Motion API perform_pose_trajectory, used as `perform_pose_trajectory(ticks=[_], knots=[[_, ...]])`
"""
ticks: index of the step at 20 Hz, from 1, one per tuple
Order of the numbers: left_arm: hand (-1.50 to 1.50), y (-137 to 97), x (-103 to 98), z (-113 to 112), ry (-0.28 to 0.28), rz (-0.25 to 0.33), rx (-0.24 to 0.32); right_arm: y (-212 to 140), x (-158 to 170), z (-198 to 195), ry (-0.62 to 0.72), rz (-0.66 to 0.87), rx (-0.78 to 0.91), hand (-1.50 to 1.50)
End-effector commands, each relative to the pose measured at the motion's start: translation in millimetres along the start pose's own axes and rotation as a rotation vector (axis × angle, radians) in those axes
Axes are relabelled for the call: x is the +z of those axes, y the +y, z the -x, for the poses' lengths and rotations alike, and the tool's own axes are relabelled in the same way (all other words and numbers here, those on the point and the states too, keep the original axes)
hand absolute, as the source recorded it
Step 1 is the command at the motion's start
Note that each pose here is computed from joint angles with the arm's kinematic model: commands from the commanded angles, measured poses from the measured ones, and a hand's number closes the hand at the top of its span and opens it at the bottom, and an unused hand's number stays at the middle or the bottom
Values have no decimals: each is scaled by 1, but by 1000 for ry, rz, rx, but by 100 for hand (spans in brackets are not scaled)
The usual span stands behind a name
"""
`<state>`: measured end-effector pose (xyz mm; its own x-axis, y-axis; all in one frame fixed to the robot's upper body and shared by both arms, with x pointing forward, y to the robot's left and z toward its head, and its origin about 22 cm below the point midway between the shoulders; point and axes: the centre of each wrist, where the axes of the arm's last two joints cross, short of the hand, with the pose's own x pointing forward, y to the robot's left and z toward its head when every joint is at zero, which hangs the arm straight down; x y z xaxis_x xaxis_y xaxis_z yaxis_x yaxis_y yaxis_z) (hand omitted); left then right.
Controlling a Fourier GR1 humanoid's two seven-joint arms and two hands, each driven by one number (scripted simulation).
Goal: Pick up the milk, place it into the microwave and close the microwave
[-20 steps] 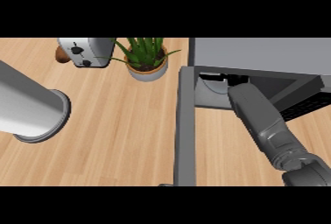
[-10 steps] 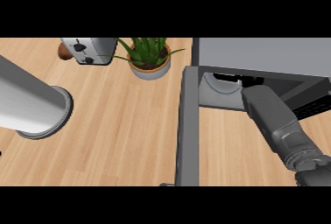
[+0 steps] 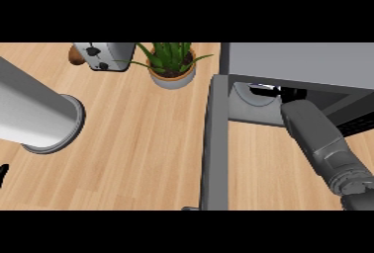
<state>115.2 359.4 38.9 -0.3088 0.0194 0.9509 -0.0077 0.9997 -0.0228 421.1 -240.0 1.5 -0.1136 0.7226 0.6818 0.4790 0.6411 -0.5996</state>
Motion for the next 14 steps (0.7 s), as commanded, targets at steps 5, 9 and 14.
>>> perform_pose_trajectory(ticks=[5,9,14], knots=[[-150,1,-6,9,15,-11,4,10,3,-9,-40,21,41,-150],[-150,4,-17,8,1,21,2,19,5,-20,-61,23,43,-150],[-150,-3,-17,11,6,16,-7,30,6,-36,-76,-5,34,-150]])
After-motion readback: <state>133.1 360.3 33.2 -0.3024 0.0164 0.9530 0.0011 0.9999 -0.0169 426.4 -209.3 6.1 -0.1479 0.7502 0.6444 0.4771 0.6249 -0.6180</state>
